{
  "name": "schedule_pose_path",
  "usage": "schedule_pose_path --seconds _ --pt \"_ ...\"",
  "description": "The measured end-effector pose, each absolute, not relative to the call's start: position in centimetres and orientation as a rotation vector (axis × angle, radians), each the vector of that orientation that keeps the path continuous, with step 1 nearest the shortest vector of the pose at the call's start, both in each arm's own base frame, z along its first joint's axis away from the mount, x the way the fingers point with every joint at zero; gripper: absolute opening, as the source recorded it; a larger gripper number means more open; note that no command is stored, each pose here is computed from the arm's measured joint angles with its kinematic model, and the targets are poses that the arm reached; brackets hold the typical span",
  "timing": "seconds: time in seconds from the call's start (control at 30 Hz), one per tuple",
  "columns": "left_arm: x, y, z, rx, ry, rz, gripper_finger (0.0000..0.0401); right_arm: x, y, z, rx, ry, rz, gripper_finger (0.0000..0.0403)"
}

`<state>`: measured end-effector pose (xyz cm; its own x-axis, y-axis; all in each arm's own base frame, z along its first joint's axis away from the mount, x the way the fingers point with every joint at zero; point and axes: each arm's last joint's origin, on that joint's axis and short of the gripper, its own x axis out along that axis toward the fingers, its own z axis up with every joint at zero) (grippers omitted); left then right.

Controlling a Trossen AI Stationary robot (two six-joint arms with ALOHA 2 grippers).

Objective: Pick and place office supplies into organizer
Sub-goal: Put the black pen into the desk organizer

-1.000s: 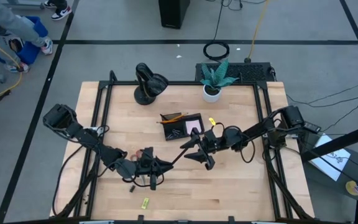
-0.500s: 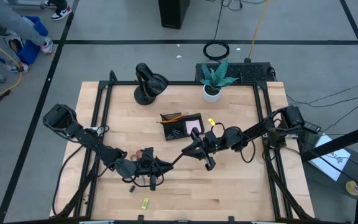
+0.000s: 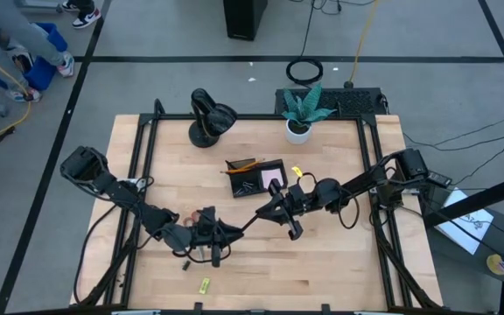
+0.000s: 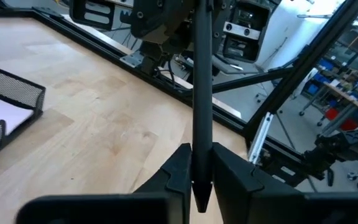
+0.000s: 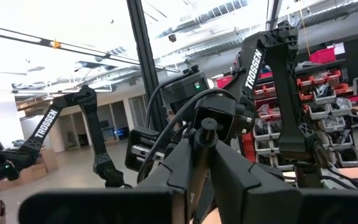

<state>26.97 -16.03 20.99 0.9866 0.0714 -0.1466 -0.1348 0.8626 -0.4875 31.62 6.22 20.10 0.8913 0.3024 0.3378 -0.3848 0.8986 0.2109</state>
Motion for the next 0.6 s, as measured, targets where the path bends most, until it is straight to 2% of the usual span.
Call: schedule_pose_path --seconds 0.33,0.47,0.6 --pt "26.6 -15.6 19.4 -0.422 0.243 0.215 0.0197 31.9 5.8 19.6 0.250 -0.259 0.335 0.0038" --pt "26.2 -15.8 19.1 -0.406 0.245 0.273 0.0231 32.0 5.5 19.2 0.222 -0.213 0.315 0.0033" --pt "25.6 -16.6 19.1 -0.359 0.240 0.265 0.0249 32.2 5.1 18.7 0.188 -0.176 0.265 0.0035"
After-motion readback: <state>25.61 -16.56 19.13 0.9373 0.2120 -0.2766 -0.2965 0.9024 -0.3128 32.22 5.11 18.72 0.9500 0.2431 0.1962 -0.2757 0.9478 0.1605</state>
